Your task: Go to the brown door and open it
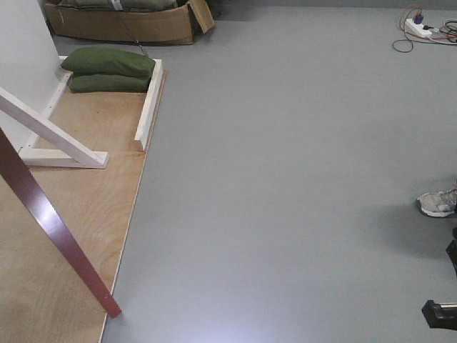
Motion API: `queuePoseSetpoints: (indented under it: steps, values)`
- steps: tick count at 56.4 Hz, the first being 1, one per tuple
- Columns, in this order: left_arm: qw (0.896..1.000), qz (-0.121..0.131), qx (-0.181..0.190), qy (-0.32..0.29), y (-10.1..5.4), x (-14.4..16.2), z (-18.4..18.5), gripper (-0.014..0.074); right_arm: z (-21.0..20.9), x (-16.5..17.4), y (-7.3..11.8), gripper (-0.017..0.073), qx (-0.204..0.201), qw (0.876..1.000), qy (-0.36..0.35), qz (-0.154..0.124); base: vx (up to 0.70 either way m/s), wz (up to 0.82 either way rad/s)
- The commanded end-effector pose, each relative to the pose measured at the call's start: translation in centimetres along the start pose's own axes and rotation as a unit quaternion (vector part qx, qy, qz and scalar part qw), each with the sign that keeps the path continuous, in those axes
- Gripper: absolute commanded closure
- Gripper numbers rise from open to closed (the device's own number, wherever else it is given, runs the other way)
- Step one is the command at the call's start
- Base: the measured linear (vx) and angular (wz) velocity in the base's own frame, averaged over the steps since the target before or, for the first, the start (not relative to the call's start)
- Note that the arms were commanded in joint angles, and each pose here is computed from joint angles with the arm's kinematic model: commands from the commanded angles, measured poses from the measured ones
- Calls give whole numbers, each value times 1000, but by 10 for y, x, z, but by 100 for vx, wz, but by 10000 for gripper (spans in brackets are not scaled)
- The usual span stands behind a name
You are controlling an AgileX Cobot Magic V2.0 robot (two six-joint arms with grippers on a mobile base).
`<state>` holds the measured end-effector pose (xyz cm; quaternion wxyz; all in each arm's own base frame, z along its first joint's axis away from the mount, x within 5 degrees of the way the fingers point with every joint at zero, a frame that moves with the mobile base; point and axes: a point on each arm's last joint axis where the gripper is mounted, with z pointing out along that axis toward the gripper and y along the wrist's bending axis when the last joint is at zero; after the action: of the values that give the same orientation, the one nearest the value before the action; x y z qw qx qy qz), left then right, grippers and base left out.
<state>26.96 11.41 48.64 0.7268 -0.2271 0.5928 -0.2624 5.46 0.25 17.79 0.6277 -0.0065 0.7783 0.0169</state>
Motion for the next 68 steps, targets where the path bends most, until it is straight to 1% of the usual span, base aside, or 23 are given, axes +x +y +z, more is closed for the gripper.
queuePoseSetpoints:
  steps: [1, 68]
  values:
    - [999, -5, 33, -19, -21, -10, -7, 596, -1, -6, 0, 559, 3, 999, -43, -3, 0, 0]
    - [999, -5, 33, -19, -21, -10, -7, 596, -1, -6, 0, 559, 3, 999, -43, -3, 0, -1]
